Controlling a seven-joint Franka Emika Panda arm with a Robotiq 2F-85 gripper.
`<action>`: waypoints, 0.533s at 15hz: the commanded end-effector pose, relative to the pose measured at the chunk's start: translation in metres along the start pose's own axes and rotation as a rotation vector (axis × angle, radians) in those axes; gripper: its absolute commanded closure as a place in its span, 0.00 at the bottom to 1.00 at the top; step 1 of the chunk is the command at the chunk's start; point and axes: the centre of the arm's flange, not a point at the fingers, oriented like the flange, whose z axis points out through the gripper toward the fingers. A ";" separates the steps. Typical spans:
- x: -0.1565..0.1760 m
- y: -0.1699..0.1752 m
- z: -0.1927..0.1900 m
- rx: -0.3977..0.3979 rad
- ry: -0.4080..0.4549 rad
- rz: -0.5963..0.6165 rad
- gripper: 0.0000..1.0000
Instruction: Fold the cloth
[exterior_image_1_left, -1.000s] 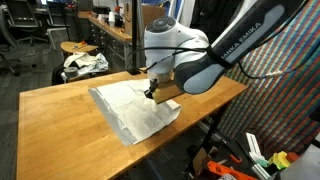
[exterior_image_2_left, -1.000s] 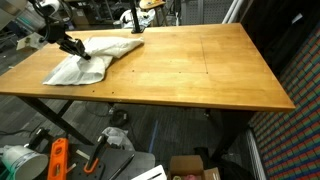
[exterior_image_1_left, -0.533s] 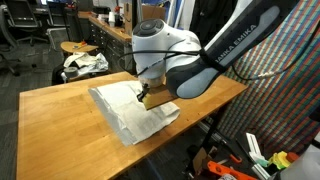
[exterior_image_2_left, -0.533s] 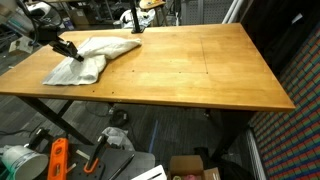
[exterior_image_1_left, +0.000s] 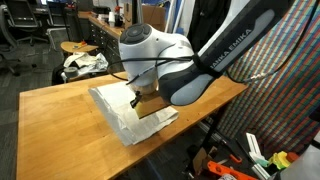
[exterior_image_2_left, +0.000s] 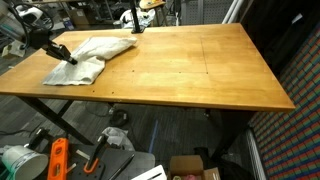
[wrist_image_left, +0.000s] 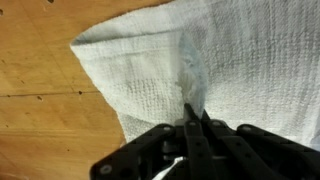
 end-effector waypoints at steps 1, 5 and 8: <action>-0.005 -0.015 -0.006 -0.014 0.022 -0.027 0.98; -0.017 -0.025 -0.010 0.010 0.018 -0.061 0.98; -0.025 -0.034 -0.012 0.019 0.016 -0.083 0.98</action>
